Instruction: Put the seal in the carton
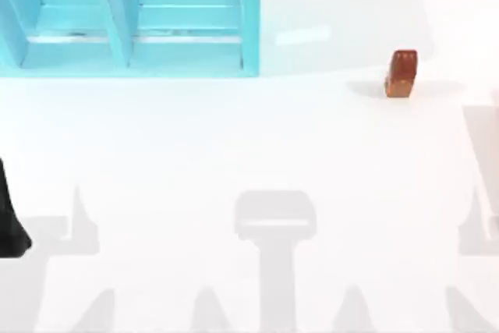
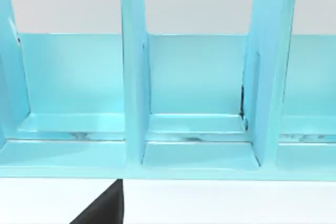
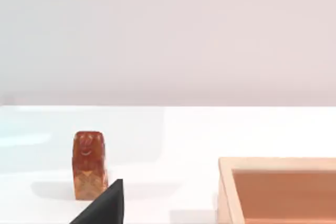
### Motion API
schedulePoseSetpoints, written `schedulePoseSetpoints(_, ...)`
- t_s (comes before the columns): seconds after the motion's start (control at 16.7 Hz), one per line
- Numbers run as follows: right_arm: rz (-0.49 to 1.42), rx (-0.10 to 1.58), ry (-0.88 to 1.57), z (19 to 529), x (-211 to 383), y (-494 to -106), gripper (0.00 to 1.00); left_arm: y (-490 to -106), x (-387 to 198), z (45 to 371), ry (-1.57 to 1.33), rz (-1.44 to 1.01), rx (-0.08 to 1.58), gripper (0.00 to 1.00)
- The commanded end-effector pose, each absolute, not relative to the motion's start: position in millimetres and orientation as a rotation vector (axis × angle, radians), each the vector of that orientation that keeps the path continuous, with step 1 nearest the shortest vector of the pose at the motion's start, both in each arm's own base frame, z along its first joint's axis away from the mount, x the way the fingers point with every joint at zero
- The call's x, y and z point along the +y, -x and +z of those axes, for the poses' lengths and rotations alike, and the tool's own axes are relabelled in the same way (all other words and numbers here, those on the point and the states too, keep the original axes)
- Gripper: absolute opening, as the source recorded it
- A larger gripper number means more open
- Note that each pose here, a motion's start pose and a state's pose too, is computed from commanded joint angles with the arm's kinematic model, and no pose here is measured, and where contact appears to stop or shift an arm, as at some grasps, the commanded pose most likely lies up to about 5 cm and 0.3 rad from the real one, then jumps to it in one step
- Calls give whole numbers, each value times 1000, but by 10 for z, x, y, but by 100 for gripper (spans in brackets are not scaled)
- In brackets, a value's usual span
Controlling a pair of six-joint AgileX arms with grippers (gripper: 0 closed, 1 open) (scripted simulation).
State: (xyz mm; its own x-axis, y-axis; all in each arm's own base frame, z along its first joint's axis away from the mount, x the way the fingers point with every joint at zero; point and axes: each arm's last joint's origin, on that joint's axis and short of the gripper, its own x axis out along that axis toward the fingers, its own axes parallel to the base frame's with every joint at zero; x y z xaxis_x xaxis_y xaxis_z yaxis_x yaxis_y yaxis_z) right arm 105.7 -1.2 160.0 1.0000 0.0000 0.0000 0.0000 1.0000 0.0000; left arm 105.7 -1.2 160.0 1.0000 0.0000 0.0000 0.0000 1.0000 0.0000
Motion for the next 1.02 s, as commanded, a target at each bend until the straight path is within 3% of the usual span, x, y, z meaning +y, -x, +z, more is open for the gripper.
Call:
schedulePoseSetpoints(0.24, 14, 28, -1, 1638, 0, -1059, 100, -1057, -12, 1600, 0, 0, 0, 100)
schedulePoseSetpoints(0.48, 91, 174, -6, 1902, 72, -1098, 100, -1057, -12, 1600, 0, 0, 0, 100)
schedulePoseSetpoints(0.78, 217, 379, -24, 2626, 240, -1336, 100, -1057, -12, 1600, 0, 0, 0, 100)
schedulePoseSetpoints(1.02, 298, 484, -52, 3393, 468, -1792, 100, -1057, -12, 1600, 0, 0, 0, 100)
